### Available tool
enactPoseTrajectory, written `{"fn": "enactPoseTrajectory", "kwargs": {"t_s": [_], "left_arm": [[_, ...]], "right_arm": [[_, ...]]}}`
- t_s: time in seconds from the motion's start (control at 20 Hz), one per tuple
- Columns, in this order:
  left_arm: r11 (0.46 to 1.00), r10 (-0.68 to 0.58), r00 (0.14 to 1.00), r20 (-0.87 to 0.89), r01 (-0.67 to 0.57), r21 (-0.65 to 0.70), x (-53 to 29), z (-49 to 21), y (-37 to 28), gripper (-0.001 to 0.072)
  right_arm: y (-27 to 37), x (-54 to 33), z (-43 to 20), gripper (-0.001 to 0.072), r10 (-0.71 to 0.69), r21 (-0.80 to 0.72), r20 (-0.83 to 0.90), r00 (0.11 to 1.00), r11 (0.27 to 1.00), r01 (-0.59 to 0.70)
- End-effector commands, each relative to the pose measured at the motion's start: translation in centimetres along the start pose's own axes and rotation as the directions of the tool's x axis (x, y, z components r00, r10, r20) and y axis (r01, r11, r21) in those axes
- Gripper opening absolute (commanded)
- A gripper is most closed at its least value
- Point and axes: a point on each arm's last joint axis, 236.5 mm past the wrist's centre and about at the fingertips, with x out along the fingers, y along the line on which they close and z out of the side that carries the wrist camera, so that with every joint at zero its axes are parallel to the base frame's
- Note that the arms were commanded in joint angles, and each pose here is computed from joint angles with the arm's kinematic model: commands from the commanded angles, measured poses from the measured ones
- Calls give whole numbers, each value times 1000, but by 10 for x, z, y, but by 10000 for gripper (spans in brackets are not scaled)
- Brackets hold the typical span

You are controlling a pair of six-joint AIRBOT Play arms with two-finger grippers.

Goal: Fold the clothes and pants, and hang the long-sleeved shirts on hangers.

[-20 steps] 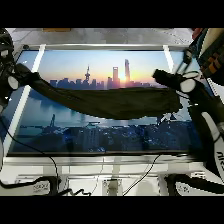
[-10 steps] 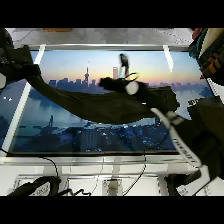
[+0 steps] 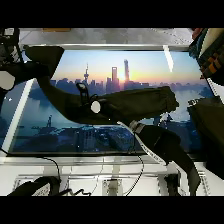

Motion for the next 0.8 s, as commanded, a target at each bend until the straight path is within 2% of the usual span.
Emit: {"fn": "enactPoseTrajectory", "kwargs": {"t_s": [0.0,0.1,0.25,0.45,0.65,0.7,0.75], "left_arm": [[996,-65,998,-7,65,-66,8,-3,-17,16],[978,-146,988,-45,137,-156,18,-16,-36,16],[941,-267,957,-117,232,-248,37,-40,-75,16],[910,-400,893,-208,360,-204,48,-73,-162,16],[862,-504,770,-392,476,-174,35,-138,-255,34],[850,-514,721,-466,502,-161,23,-160,-270,180],[842,-511,681,-524,519,-147,13,-177,-278,461]], "right_arm": [[-4,4,-13,32,-18,-20,-52,998,1000,17],[-41,-20,12,32,-95,-45,-36,995,995,93],[-109,-92,65,33,-205,-1,-1,979,979,205],[-186,-220,126,33,-322,121,99,942,943,310],[-223,-319,143,33,-388,218,151,909,910,352],[-228,-335,144,34,-400,230,157,903,904,361],[-233,-350,145,34,-416,237,167,894,897,373]]}}
